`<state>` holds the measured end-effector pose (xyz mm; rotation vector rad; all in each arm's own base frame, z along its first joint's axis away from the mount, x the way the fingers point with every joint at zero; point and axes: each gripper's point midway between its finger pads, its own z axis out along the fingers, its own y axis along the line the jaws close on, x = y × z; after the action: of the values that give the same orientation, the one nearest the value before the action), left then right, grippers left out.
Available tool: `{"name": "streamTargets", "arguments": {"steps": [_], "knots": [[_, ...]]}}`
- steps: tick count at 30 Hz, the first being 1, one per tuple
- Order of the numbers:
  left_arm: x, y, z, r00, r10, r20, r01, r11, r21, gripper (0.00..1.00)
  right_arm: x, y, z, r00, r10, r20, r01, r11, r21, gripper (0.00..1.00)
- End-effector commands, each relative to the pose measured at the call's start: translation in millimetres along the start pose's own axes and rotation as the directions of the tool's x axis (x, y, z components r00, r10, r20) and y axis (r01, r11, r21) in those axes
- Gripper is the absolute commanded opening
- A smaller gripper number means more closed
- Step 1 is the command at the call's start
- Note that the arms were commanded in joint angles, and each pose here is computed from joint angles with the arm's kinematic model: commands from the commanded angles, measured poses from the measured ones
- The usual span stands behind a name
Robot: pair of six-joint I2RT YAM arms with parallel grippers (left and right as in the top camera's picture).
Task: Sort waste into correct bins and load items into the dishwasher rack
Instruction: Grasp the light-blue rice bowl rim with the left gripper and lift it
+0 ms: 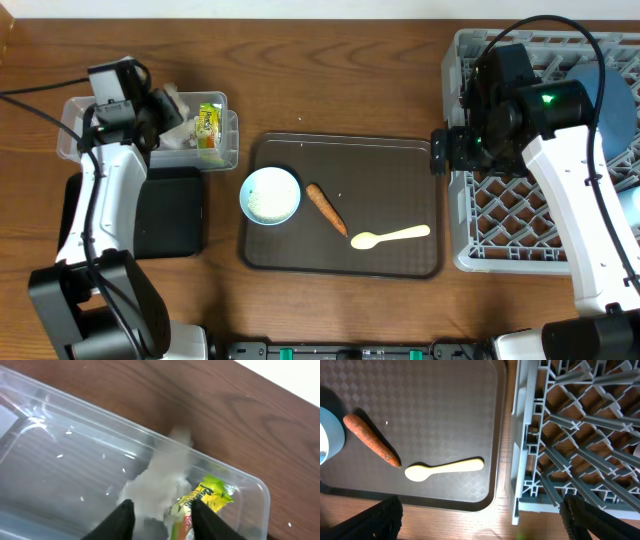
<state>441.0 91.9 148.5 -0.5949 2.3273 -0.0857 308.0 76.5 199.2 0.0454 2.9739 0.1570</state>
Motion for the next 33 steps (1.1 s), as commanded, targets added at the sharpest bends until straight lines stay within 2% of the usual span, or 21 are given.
{"name": "streamTargets", "arguments": {"steps": [1, 4, 8, 12, 16, 19, 24, 28, 33], "knots": [[-4.7, -4.5, -5.8, 1.0, 0.004, 0.006, -0.004, 1.0, 0.025, 0.42, -0.8, -3.2, 0.6, 1.0, -0.009, 0.0, 0.009, 1.0, 0.012, 0.99], [-4.3, -12.1, -15.2, 1.0, 0.005, 0.001, -0.005, 0.998, 0.065, 0.42, -1.0, -3.1, 0.6, 1.0, -0.009, 0.0, 0.009, 1.0, 0.011, 0.99], [15.8, -37.6, -34.1, 0.996, 0.008, -0.084, 0.007, 0.984, 0.178, 0.41, -1.9, -2.9, 0.6, 1.0, -0.009, 0.004, 0.009, 1.0, 0.011, 0.99], [59.8, -61.9, -45.6, 0.97, 0.066, -0.232, -0.014, 0.976, 0.218, 0.41, -2.5, -2.7, 0.6, 1.0, -0.01, 0.006, 0.009, 1.0, 0.01, 0.99], [114.7, -86.6, -58.0, 0.909, 0.163, -0.384, -0.072, 0.968, 0.241, 0.41, -3.4, -2.5, 0.5, 1.0, -0.01, 0.01, 0.01, 1.0, 0.009, 0.99], [148.8, -102.9, -67.6, 0.859, 0.247, -0.448, -0.139, 0.956, 0.259, 0.41, -3.4, -2.3, 0.6, 1.0, -0.01, 0.01, 0.01, 1.0, 0.009, 0.99], [186.9, -127.1, -77.2, 0.791, 0.394, -0.468, -0.296, 0.916, 0.272, 0.41, -3.7, -2.4, 0.5, 1.0, -0.009, 0.011, 0.009, 1.0, 0.008, 0.99], [202.9, -136.6, -75.3, 0.756, 0.47, -0.455, -0.394, 0.883, 0.256, 0.42, -3.8, -2.4, 0.5, 1.0, -0.01, 0.012, 0.01, 1.0, 0.008, 0.99], [227.7, -147.0, -72.3, 0.714, 0.499, -0.491, -0.421, 0.867, 0.267, 0.42, -3.6, -2.4, 0.5, 1.0, -0.009, 0.011, 0.009, 1.0, 0.008, 0.99]]}}
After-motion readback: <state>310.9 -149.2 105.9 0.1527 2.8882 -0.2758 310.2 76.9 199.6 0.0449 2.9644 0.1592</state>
